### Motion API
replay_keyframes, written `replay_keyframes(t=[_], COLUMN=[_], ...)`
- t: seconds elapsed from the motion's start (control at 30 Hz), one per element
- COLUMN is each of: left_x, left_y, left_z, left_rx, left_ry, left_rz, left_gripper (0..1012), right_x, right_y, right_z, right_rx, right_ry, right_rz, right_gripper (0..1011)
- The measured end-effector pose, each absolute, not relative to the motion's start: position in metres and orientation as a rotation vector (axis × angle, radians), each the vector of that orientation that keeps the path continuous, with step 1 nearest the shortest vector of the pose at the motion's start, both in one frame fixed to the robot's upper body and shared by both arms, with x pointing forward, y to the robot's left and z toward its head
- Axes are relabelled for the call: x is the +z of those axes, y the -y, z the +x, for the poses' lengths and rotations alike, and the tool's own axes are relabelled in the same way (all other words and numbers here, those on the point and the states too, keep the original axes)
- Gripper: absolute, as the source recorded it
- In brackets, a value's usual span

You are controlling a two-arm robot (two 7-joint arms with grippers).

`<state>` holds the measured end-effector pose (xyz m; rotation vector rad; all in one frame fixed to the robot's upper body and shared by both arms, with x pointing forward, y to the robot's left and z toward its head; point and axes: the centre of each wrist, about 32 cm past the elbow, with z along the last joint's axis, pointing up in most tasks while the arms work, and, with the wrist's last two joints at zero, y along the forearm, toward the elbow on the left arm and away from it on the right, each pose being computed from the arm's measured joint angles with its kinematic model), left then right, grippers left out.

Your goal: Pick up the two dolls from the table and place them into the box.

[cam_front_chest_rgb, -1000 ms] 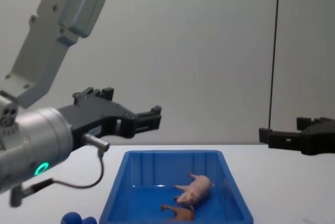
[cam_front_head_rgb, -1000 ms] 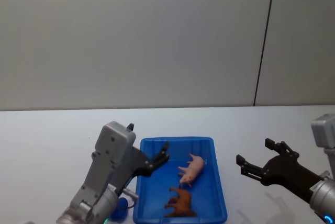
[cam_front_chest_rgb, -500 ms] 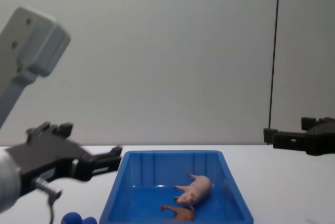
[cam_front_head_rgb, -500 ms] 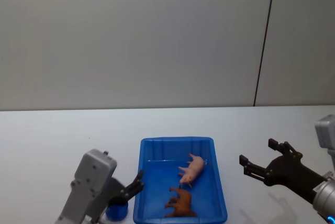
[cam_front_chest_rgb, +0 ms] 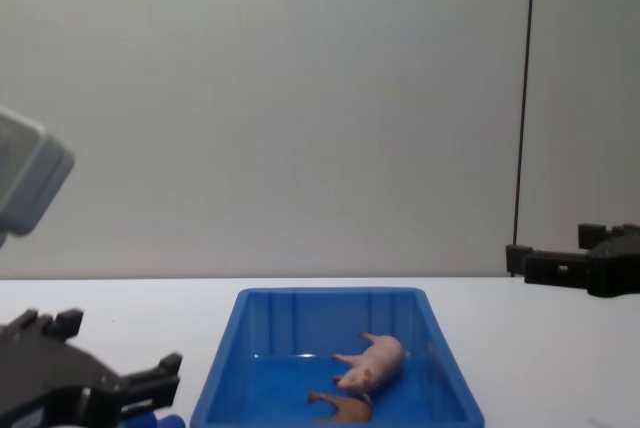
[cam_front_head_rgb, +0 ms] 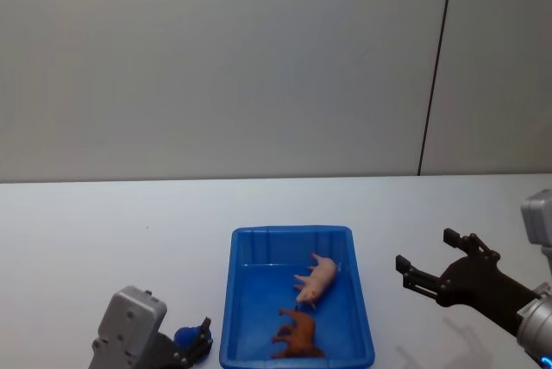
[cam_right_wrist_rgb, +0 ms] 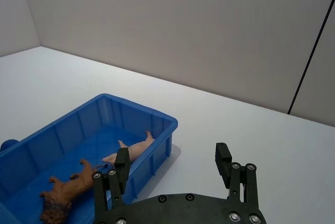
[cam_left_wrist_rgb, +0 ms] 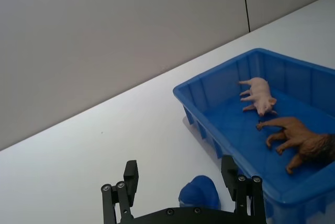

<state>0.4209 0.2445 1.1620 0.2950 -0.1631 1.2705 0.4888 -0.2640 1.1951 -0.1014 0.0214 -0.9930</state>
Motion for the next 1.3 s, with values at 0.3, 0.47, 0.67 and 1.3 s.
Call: replay_keyframes(t=[0.3,0.47,0.67,1.3], left_x=[1.145,1.137,1.128,1.112], left_y=[-0.251,-0.254,-0.256,-0.265], left_z=[0.418,0.419,0.422,0.439], left_rx=[1.276,1.268,1.252,1.214], left_ry=[0.118,0.097,0.072,0.038], left_rz=[0.309,0.308,0.299,0.27], left_gripper=[1002,1001,1001,1002], right_x=[1.195,1.195,1.195,1.195], right_y=[0.264,0.264,0.264,0.264], right_z=[0.489,0.489,0.489,0.489], right_rx=[-0.994,-0.994,-0.994,-0.994], right_ry=[-0.021,-0.021,-0.021,-0.021], right_rz=[-0.102,-0.102,-0.102,-0.103], right_gripper=[1001,1001,1001,1001])
